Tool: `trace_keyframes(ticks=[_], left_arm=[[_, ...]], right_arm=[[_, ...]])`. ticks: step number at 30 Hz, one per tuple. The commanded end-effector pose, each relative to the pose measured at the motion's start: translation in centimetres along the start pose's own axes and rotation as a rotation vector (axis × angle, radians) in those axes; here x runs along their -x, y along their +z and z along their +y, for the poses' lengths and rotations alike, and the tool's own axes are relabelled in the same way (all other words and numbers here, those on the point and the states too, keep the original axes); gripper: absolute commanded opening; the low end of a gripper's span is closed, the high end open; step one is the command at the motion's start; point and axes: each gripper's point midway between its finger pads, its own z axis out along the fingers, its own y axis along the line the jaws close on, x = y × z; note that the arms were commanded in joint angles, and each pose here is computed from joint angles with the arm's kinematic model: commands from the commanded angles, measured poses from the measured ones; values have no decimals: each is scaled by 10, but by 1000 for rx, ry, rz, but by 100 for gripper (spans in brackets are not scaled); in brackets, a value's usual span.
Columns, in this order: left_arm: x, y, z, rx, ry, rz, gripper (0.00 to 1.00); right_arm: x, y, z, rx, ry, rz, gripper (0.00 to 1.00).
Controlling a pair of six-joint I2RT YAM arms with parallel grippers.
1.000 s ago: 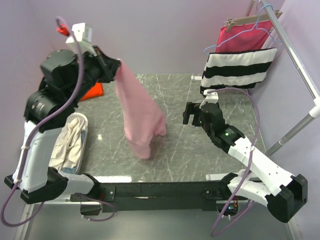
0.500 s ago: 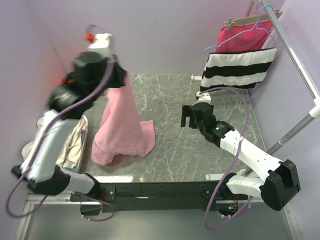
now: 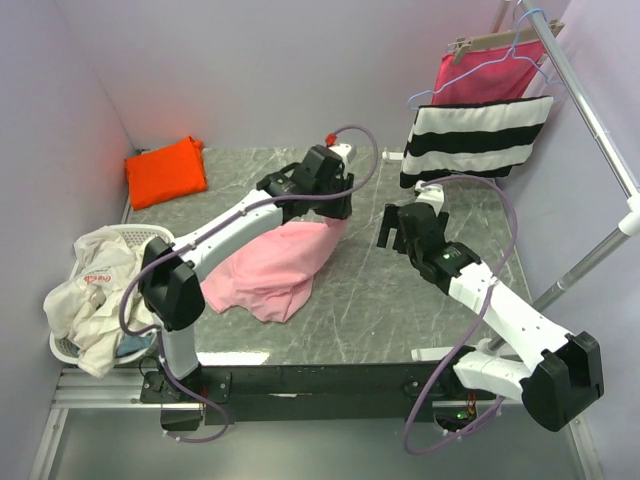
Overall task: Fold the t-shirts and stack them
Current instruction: Flatten out the tshirt
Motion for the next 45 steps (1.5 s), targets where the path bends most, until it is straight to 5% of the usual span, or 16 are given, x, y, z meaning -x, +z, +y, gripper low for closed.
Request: trace_keyframes(ticks=[1,5,11,22,37,45], left_arm=[[10,10,-14,-64,-15,-70,54],[-1,6,-3,-30,-14,-76,78],[-21,-7,59,176,-82,-98,94],[-61,-20,209,482,-281,-82,95],[-120,5,232,526,-333,63,94],[-136,12,261,603,-363,84,97]], right_arm=[[11,-7,8,55,36,-33,100],[-1,5,20,82,23,28,100],[-17,29,51,171,10,121,100],[-37,93,86,177,-10,217,100],[-60,130,60,106,56,324,92],[-67,136,86,249,67,368,66]])
